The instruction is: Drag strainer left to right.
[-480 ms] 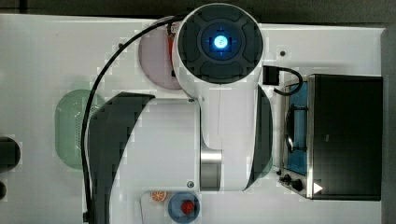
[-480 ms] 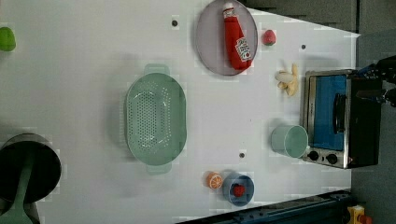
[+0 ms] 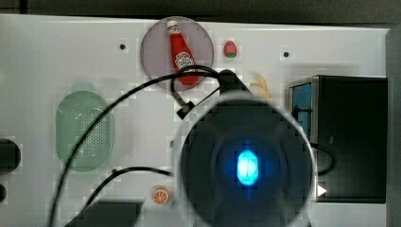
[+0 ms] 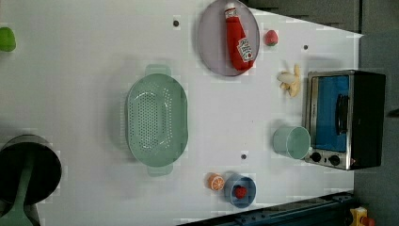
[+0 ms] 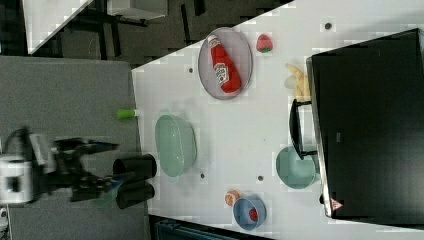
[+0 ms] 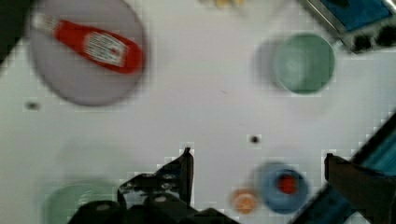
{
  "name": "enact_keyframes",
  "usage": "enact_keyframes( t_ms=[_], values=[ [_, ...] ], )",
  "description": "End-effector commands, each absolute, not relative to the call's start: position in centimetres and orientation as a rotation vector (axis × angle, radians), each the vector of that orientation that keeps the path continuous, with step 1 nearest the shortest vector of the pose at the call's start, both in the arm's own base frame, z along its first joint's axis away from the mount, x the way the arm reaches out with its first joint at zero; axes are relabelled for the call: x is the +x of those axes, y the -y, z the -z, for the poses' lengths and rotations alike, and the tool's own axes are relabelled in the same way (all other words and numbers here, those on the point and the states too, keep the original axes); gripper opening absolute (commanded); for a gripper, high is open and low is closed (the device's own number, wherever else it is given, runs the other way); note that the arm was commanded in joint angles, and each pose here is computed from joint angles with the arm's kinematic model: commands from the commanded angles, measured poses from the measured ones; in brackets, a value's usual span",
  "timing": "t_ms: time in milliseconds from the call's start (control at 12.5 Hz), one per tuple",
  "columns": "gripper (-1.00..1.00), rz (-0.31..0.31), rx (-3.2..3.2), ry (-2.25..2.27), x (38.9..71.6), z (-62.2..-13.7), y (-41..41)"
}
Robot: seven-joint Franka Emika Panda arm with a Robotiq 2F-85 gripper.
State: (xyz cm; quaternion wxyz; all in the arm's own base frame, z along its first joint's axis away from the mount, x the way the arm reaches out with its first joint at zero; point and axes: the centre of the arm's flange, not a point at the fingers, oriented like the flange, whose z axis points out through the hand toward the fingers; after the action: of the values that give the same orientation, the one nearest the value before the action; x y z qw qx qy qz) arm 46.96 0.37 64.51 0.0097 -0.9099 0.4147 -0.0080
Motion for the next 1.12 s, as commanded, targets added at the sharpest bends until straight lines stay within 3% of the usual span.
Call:
enact_keyframes(
  t_ms=[80, 560, 1120],
  values=[
    [1.0, -0.004, -2.897, -1.198, 47.8, -63.2, -8.4],
    [1.0, -0.017, -2.768, -1.574, 46.4, -57.4, -24.1],
    [1.0, -0.056, -2.336, -2.054, 46.1, -41.2, -33.4]
  ],
)
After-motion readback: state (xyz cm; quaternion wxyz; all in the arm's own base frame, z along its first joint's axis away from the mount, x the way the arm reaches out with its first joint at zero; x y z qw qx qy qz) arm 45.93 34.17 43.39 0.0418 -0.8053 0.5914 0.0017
